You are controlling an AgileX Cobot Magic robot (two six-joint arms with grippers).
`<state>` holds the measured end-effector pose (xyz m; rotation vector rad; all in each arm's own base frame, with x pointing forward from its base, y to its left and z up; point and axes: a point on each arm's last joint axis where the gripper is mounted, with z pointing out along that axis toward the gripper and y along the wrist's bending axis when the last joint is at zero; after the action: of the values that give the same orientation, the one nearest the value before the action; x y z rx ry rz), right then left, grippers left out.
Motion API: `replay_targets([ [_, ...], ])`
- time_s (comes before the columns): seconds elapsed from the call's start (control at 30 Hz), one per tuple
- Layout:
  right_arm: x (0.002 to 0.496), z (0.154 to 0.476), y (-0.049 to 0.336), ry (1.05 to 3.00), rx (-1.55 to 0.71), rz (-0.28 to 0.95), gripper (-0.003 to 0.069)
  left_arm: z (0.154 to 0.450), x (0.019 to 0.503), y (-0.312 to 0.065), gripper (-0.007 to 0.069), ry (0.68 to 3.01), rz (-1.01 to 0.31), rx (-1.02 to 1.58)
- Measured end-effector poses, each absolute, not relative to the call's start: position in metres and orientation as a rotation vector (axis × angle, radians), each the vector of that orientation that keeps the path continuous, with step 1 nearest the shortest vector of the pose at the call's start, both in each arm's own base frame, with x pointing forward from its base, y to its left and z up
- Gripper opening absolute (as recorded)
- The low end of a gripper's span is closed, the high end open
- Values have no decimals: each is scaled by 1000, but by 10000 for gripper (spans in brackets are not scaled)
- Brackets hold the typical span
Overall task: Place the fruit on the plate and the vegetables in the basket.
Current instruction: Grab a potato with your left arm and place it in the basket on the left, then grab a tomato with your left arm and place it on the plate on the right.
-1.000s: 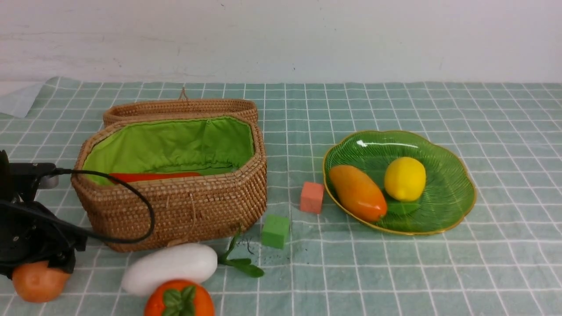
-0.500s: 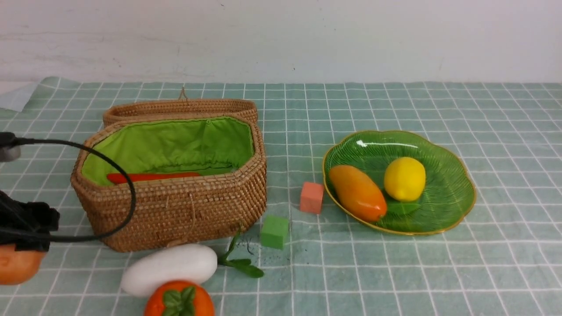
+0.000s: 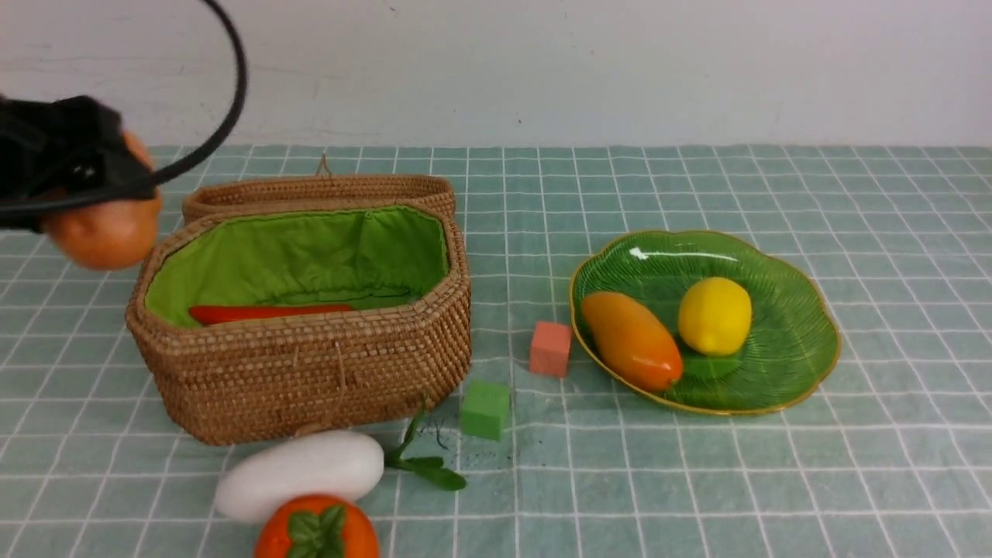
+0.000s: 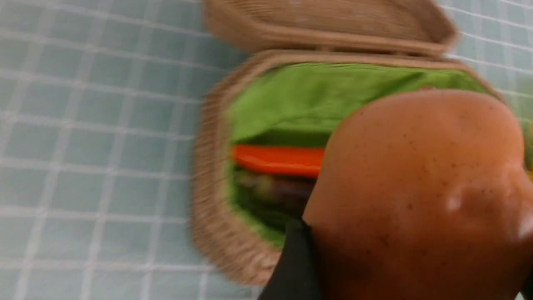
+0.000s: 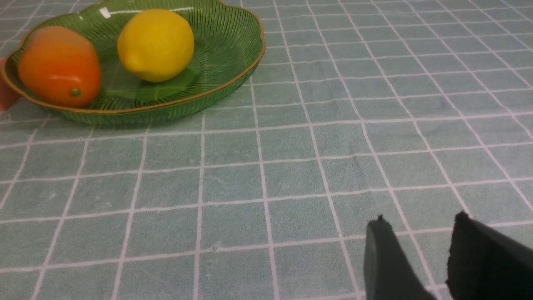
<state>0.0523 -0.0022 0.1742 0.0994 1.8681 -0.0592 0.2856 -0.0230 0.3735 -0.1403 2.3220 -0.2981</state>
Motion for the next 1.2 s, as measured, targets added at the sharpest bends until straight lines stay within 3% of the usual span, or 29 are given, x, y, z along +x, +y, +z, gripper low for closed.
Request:
replay_targets([
  [0.13, 52, 174, -2, 1868, 99, -59, 240, 356, 316, -48, 601, 2380, -295, -9],
  [0.23, 52, 174, -2, 1868, 99, -59, 240, 333, 342, -67, 601, 2442, -215, 97],
  [0.4, 52, 174, -2, 1868, 99, -59, 240, 318, 355, -76, 619, 2483, -157, 115],
  [0.57, 52, 174, -2, 1868, 99, -59, 240, 318, 356, -75, 671, 2475, -150, 79],
  [0.83, 52, 174, -2, 1868, 99, -59, 240, 318, 355, -73, 673, 2494, -121, 81],
  [0.97, 52, 174, -2, 1868, 99, -59, 240, 321, 351, -72, 658, 2509, -119, 88],
  [1.2, 52, 174, -2, 1868, 99, -59, 240, 354, 309, -65, 577, 2580, -106, 164],
])
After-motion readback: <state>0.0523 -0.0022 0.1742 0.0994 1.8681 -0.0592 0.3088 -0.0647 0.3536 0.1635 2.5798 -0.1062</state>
